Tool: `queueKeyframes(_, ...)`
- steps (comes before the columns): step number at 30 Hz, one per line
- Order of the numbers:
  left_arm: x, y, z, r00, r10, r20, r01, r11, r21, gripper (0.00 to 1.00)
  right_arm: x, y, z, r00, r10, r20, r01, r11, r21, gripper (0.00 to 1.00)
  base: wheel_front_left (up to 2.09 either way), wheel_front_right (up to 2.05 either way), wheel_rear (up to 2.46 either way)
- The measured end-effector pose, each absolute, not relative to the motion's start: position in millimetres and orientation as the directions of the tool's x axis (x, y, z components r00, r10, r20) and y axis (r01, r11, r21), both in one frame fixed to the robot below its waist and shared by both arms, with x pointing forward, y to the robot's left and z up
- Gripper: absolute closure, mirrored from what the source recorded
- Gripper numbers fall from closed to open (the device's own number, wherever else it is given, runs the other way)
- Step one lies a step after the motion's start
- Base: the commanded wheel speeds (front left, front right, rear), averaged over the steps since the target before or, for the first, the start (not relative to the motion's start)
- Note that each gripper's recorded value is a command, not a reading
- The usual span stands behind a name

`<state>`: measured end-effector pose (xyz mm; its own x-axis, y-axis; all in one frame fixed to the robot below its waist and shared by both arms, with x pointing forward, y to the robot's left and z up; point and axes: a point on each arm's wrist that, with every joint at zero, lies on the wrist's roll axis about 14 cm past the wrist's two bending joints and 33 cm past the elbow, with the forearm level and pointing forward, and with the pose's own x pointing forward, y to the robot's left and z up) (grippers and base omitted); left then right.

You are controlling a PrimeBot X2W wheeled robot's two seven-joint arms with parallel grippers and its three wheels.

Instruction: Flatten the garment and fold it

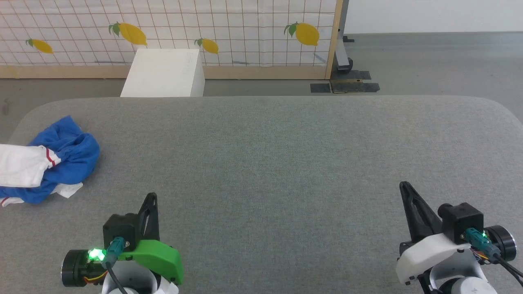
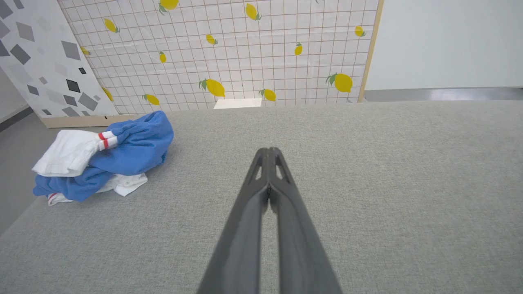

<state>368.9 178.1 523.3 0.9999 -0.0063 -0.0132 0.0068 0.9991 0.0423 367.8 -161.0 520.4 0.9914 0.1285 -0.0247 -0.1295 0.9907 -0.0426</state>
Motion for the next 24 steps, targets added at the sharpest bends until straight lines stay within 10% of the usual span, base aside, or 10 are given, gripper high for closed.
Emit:
queueKeyframes(5,369,178,523,1.0,-0.006,-0.013,0.007,0.999,0.042,1.0,368,-161,520,0.991,0.129,-0.025,-0.13,0.991,-0.043,1.0,0.0,0.0,0.0)
queueKeyframes(6,369,178,523,1.0,-0.007,-0.013,0.007,0.999,0.042,0.0,368,-161,520,0.991,0.129,-0.025,-0.13,0.991,-0.042,0.0,0.0,0.0,0.0)
queueKeyframes(24,369,175,525,1.0,-0.008,0.007,0.008,1.0,0.027,0.0,369,-171,528,0.995,0.099,0.014,-0.099,0.995,-0.012,0.0,0.0,0.0,0.0)
